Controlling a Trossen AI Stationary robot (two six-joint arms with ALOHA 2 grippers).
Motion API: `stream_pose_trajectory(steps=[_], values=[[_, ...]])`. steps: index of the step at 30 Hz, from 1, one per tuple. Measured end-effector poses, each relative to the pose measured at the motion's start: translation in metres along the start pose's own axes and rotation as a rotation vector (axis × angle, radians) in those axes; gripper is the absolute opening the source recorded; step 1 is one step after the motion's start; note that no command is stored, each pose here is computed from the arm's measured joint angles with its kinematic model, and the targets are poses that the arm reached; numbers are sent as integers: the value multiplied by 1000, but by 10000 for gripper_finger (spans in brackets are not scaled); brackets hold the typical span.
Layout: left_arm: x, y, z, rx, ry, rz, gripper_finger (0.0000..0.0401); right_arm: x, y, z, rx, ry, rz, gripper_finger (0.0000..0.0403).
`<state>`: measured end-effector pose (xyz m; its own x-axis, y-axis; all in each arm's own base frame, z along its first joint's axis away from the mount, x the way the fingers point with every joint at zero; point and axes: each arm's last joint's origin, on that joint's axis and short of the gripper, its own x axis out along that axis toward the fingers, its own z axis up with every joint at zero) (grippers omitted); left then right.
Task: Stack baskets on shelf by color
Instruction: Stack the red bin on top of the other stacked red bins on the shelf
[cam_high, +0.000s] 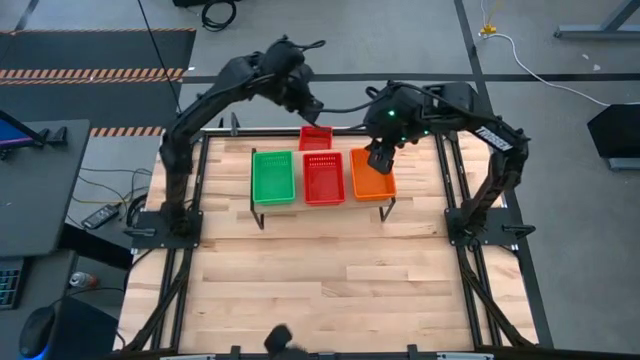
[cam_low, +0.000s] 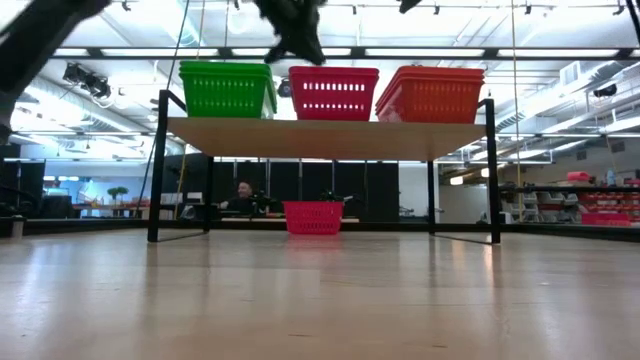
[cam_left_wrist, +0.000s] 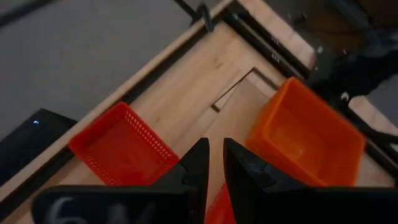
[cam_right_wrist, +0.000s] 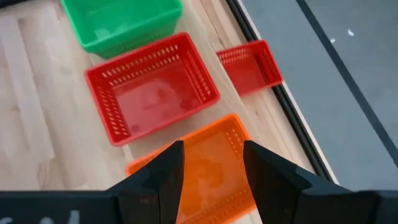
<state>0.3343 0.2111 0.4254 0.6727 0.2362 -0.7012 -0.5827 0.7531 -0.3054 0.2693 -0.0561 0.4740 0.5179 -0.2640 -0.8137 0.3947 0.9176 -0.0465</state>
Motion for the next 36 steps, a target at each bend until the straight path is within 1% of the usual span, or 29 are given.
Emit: stream_pose_trajectory(steps=[2, 5, 8, 11, 14, 16, 19, 22, 24, 27, 29, 33, 36], values=[[15, 16, 3, 14, 37, -20, 53, 2, -4, -3, 17, 16, -11, 172], [31, 40, 6, 66, 64, -9, 53, 10, -11, -8, 65, 51, -32, 172], [38, 63, 9, 125, 85, -10, 53, 30, -17, -13, 154, 112, -59, 171], [48, 84, 8, 174, 119, -12, 57, 55, -18, -18, 222, 160, -57, 171], [61, 106, 5, 174, 176, -49, 73, 79, -16, -25, 301, 210, -31, 171], [73, 120, -1, 158, 238, -55, 88, 95, -13, -31, 361, 251, -7, 171], [91, 137, -9, 168, 315, -58, 113, 114, -6, -38, 430, 290, 39, 171], [109, 145, -15, 164, 357, -54, 138, 123, 2, -45, 461, 337, 63, 171], [118, 148, -15, 159, 352, -27, 154, 125, 7, -49, 476, 357, 58, 171], [130, 148, -13, 215, 330, 54, 171, 125, 13, -50, 486, 364, 61, 171], [139, 148, -13, 261, 314, 85, 179, 125, 17, -51, 484, 365, 65, 171], [157, 138, -14, 313, 292, 78, 187, 121, 24, -52, 463, 369, 77, 171], [172, 131, -20, 327, 322, 73, 187, 114, 27, -56, 447, 378, 80, 171]])
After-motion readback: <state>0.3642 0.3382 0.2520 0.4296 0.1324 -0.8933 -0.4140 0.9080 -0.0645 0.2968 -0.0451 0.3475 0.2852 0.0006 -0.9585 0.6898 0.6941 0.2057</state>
